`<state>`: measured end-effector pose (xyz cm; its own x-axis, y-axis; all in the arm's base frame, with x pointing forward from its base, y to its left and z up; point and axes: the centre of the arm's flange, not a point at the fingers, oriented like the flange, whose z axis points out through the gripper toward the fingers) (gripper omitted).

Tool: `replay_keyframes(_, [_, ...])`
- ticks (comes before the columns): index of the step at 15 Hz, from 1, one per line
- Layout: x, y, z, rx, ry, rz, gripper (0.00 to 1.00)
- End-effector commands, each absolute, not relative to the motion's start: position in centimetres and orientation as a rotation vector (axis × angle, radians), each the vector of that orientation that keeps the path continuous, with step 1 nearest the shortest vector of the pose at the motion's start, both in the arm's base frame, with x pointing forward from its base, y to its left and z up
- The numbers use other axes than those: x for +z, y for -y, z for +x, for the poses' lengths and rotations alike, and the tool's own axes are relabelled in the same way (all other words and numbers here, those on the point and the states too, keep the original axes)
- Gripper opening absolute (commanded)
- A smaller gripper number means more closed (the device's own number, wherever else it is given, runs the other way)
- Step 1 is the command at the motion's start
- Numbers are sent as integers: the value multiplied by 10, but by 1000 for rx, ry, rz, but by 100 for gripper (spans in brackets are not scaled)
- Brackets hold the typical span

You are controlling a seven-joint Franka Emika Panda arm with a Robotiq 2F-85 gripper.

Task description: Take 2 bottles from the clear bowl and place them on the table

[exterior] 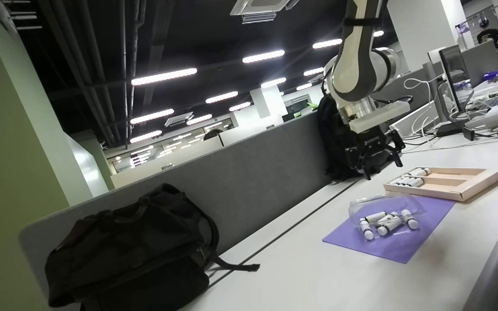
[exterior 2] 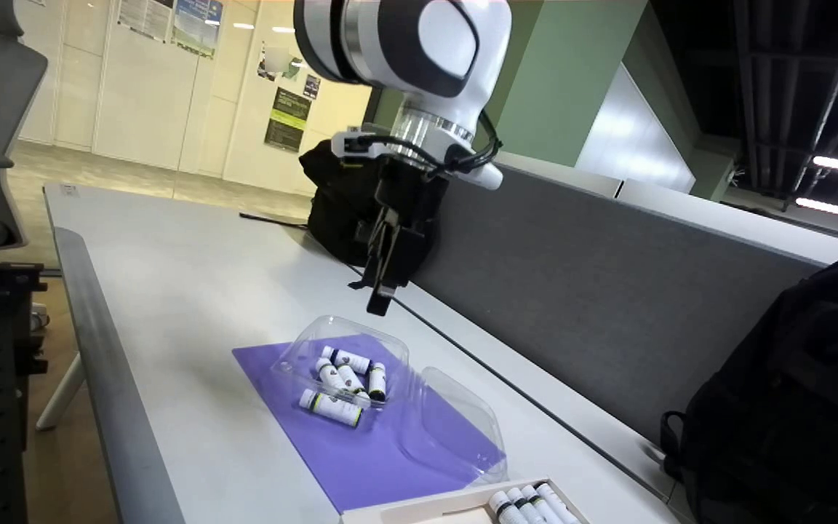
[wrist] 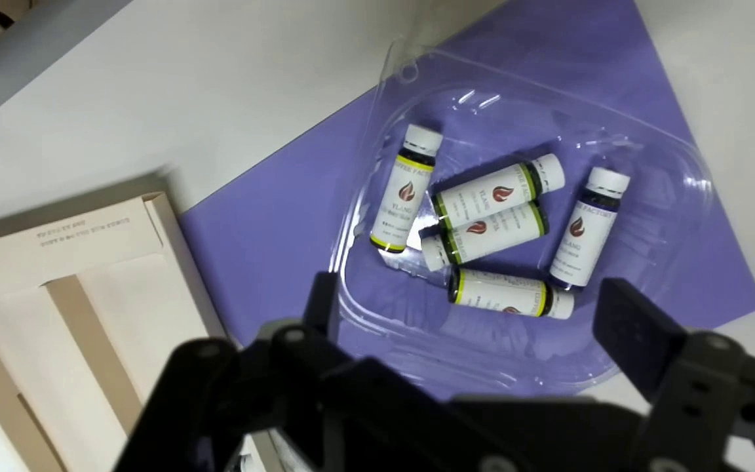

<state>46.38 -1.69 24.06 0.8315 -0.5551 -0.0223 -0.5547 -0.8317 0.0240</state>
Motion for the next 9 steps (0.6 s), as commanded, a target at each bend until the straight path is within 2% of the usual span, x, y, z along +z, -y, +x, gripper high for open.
replay_keyframes(1, [212, 14, 465, -34, 1107, 2916, 100])
replay_keyframes(9, [176, 14, 467, 85, 1627, 2725, 100])
